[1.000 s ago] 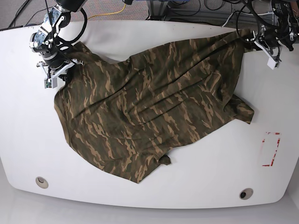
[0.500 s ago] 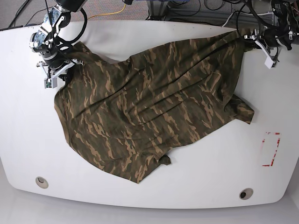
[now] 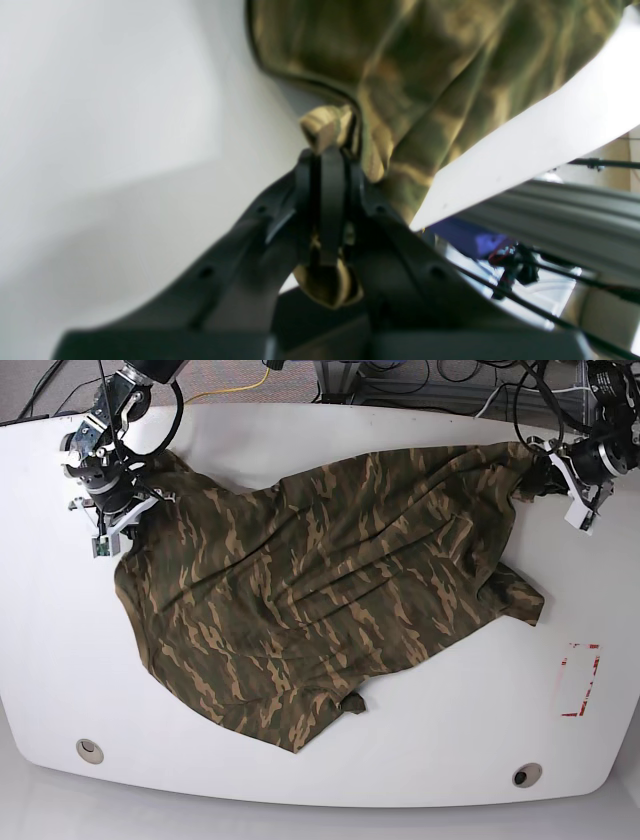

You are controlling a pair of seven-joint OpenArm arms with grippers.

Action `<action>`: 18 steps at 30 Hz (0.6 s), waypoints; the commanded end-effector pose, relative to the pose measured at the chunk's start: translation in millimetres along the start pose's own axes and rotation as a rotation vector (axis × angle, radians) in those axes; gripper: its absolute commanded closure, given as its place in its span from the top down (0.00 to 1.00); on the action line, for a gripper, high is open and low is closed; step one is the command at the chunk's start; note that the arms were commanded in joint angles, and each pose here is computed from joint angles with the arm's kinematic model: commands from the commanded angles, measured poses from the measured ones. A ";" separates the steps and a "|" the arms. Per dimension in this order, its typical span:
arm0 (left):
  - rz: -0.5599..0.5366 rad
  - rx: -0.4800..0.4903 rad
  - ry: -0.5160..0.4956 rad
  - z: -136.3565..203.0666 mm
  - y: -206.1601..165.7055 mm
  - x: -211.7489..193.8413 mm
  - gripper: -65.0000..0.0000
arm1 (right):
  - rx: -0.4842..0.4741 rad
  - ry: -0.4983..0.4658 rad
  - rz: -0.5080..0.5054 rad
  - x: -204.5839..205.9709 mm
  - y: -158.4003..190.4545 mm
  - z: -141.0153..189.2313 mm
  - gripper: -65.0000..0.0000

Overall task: Layout the t-shirt on the table in an organized manner, then fold the t-shirt properly
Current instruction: 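Lift the shirt with the right gripper and regrasp its edge with the left gripper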

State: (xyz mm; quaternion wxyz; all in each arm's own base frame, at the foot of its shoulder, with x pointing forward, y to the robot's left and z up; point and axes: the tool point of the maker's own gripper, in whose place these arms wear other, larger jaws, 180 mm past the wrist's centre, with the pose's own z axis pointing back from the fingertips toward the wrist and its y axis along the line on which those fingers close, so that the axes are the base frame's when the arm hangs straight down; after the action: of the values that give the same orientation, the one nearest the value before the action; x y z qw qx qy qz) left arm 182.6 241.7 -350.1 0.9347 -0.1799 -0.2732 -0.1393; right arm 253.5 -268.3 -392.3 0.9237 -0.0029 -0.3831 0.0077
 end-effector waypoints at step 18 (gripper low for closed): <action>-0.108 -0.133 -0.437 76.2 5.3 131.3 0.00 | -0.105 -0.201 0.114 113.2 -11.6 33.6 0.03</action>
State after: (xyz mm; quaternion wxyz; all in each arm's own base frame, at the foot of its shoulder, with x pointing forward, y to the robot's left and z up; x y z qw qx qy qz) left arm 243.5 255.3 -243.0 0.8538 -0.2494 -0.4301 -0.1542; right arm 297.8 -275.5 -310.3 0.8949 -0.0643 -0.4402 0.0365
